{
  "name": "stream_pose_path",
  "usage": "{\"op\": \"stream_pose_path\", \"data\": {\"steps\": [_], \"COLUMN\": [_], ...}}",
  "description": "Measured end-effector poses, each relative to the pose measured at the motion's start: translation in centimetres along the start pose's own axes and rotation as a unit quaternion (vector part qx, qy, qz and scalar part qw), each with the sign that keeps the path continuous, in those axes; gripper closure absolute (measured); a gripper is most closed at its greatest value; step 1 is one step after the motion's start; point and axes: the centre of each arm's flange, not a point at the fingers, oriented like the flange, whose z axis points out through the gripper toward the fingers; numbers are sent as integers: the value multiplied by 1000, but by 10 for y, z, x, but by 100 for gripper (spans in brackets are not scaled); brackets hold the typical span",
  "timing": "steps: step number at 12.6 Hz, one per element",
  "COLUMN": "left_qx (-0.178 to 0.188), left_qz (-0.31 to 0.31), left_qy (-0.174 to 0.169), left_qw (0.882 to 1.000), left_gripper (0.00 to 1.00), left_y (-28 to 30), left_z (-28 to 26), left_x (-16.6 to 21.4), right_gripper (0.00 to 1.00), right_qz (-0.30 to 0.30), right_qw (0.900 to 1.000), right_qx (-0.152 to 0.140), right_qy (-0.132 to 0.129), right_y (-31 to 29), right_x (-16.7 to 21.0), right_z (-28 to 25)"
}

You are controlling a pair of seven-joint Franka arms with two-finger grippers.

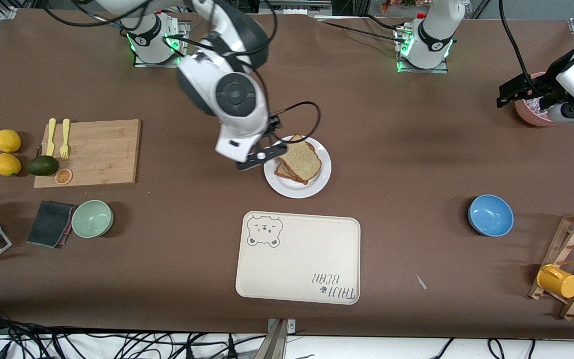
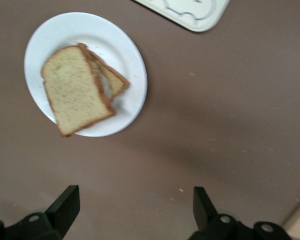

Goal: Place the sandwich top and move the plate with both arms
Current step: 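Retract the right gripper while the left gripper starts toward the plate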

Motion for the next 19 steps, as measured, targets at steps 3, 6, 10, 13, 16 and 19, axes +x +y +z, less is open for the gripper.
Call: {"op": "stream_pose_path", "data": {"steps": [3, 6, 10, 13, 16, 19], "left_qx": [0, -1, -2, -3, -4, -7], "left_qz": [0, -1, -1, -3, -4, -6], "left_qy": [-5, -13, -1, 7, -7, -36], "left_qw": [1000, 1000, 1000, 1000, 1000, 999], "left_gripper": [0, 0, 0, 0, 0, 0], "left_y": [-1, -2, -2, -4, -6, -9], "left_z": [4, 12, 12, 15, 39, 105], "left_x": [3, 9, 13, 19, 31, 57], "right_gripper": [0, 0, 0, 0, 0, 0], "right_qz": [10, 42, 111, 159, 183, 199], "right_qw": [1000, 999, 993, 986, 983, 980], "right_qx": [-1, -12, -40, -37, -29, -2], "right_qy": [-26, -22, -13, -10, 13, 23], "right_y": [95, 180, 235, 284, 309, 322], "right_x": [-12, -37, -98, -135, -156, -167], "right_z": [-34, -68, -84, -79, -98, -106]}}
